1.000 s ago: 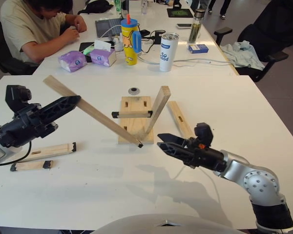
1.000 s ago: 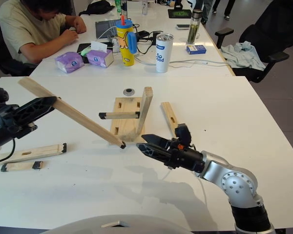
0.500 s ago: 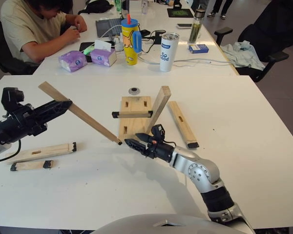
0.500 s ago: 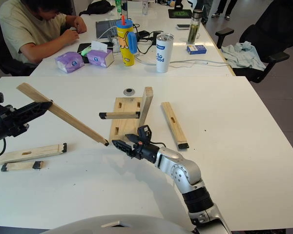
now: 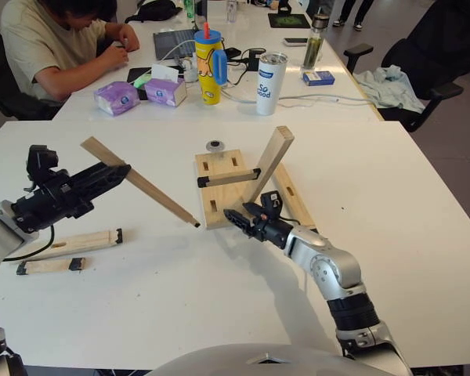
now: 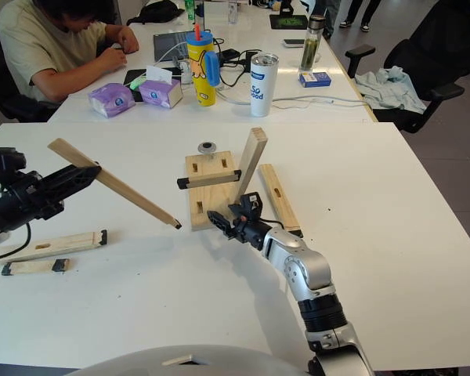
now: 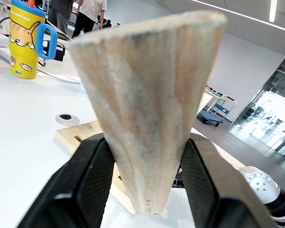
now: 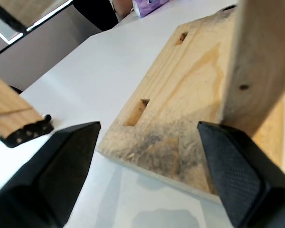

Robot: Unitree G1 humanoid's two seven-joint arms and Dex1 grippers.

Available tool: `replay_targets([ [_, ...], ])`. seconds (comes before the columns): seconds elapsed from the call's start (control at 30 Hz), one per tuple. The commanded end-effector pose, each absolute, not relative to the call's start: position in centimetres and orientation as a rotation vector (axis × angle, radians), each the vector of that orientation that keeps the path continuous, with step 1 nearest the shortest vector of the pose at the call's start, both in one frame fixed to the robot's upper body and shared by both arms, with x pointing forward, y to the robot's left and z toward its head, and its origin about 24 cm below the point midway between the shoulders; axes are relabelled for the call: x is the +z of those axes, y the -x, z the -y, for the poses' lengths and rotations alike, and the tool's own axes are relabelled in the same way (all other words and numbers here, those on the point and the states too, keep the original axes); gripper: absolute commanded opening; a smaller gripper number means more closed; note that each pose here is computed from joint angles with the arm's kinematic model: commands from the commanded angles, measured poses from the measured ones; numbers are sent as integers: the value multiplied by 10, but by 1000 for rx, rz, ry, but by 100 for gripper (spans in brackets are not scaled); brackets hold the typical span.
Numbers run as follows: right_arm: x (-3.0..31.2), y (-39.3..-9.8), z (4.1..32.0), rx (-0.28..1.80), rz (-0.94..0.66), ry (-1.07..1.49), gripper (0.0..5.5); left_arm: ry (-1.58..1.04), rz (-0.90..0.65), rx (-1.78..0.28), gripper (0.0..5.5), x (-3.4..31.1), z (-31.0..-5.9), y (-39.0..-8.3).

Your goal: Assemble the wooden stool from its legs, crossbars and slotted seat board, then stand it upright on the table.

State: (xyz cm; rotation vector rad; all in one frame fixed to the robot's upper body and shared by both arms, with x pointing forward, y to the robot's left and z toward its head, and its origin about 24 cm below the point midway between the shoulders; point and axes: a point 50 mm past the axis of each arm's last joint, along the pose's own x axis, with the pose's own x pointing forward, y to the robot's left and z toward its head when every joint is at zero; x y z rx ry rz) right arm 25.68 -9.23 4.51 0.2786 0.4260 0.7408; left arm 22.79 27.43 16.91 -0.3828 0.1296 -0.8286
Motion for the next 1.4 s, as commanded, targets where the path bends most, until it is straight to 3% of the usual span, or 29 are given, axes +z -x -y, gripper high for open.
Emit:
replay_targets([
  [0.03,39,-260,101,747,-444,-141,381,330,-70,-889,201,172,-255,-232],
  [0.5,15,-247,95,874,-578,-31,381,222,18,-952,201,155,-222,-242],
  [0.8,9,-245,96,927,-619,11,381,168,-37,-957,201,133,-218,-238],
  [1.13,7,-242,93,949,-632,9,381,26,-38,-951,201,143,-234,-251],
  [1.4,5,-240,90,955,-637,4,381,-122,-103,-1055,201,143,-230,-262],
])
